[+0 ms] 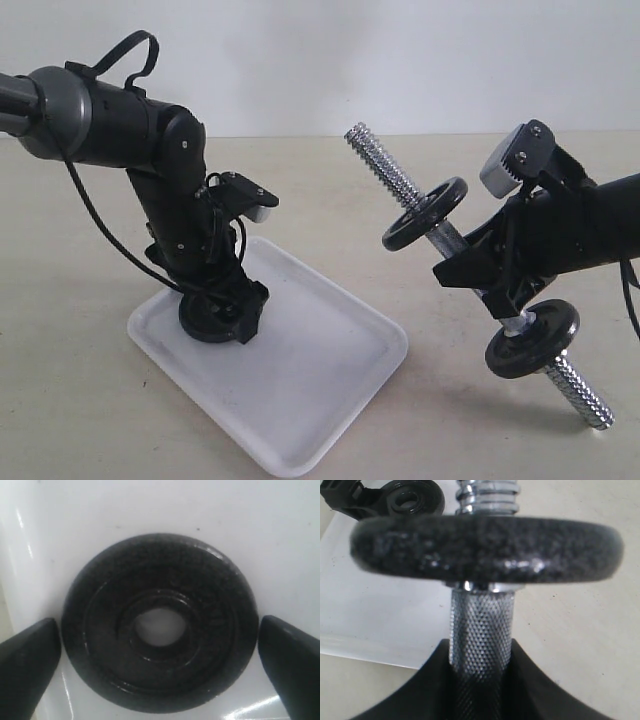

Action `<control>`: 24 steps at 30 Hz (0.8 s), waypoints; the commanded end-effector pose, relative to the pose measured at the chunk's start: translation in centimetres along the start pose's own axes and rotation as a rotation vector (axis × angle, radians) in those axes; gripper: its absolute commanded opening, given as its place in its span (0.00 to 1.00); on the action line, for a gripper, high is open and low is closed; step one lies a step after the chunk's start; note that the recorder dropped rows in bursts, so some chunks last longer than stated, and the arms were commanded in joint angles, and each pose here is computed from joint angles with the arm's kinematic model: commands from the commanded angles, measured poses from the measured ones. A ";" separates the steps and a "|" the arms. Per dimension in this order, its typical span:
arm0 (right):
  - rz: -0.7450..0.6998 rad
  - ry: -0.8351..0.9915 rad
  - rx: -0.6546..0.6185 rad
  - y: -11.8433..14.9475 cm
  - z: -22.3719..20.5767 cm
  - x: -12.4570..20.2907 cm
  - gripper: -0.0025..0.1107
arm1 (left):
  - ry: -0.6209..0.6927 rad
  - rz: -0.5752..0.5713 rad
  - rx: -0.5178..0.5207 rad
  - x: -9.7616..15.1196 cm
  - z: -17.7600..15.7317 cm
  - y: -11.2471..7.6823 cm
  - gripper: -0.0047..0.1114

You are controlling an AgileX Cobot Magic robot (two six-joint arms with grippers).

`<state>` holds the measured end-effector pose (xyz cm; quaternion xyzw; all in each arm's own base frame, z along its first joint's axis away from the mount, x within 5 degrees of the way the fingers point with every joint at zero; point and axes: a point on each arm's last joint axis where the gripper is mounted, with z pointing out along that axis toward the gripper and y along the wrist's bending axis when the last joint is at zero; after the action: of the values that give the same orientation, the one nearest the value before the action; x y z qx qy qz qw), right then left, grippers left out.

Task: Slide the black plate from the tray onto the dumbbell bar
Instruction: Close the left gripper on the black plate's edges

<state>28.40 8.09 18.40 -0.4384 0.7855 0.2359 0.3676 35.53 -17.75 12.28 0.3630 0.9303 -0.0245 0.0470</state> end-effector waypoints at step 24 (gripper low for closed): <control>0.032 -0.183 -0.032 0.5 -1.5 -3.2 0.02 | 0.055 0.065 -0.049 -0.7 1.3 -1.7 0.99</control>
<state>28.40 8.09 18.40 -0.4384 0.7855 0.2359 0.3676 35.06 -19.61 11.74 0.3861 0.9214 -0.0084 0.0425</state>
